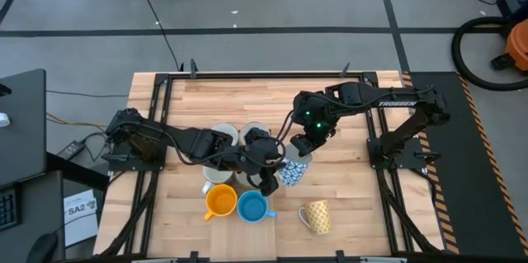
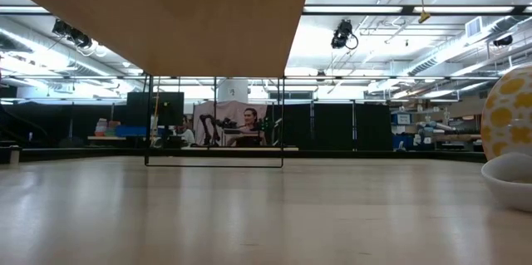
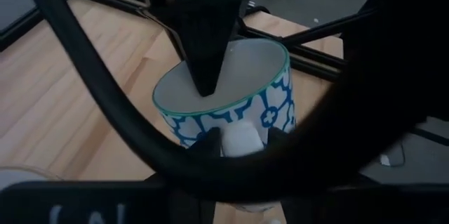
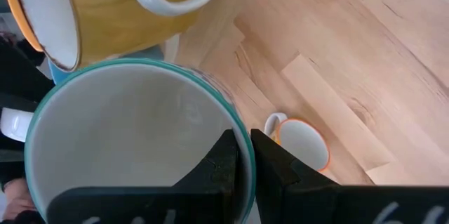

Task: Place coffee mugs
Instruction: Put the blue mug on the shelf aligned with the yellow mug

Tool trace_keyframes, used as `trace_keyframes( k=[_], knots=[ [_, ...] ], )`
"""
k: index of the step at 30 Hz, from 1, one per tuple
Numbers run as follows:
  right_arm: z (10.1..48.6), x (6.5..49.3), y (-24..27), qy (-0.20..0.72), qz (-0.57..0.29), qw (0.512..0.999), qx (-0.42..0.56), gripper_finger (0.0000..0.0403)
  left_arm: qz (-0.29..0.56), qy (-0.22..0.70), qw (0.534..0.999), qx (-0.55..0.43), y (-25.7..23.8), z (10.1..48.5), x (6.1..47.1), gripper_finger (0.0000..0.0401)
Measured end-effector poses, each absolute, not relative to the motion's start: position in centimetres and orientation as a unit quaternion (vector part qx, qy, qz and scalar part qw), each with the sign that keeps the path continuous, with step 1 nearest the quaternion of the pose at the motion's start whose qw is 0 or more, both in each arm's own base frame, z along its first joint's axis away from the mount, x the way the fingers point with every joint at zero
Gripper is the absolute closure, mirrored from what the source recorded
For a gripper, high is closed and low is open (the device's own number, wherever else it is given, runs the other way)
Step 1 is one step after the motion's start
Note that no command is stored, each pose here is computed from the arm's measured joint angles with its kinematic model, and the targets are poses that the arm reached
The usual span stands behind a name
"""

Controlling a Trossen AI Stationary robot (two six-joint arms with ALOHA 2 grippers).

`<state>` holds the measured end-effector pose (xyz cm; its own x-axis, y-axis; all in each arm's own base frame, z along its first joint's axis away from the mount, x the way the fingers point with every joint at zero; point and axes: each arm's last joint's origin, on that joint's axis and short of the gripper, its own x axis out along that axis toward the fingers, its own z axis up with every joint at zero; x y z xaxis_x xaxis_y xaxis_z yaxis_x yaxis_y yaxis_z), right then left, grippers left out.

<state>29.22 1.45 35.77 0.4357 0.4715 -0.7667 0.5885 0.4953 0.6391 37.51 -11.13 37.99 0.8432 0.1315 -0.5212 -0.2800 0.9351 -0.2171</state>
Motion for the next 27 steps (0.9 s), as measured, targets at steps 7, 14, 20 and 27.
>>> trace_keyframes(
  k=[7, 14, 20, 27],
  knots=[
    [35.81, 29.19, 1.37, 0.523, -0.065, 0.677, 0.514, 0.0372, 0.138, 0.252, 0.946, -0.149, -10.94, 37.87, 37.48, 0.0295],
    [35.83, 29.19, 1.38, 0.522, -0.075, 0.668, 0.525, 0.0372, 0.153, 0.248, 0.946, -0.142, -10.84, 37.86, 37.45, 0.0298],
    [35.83, 29.20, 1.37, 0.521, -0.077, 0.668, 0.526, 0.0372, 0.157, 0.246, 0.946, -0.142, -10.82, 37.87, 37.45, 0.0319],
    [35.83, 29.20, 1.37, 0.521, -0.077, 0.668, 0.527, 0.0365, 0.158, 0.244, 0.946, -0.146, -10.82, 37.89, 37.47, 0.0320]
  ],
)
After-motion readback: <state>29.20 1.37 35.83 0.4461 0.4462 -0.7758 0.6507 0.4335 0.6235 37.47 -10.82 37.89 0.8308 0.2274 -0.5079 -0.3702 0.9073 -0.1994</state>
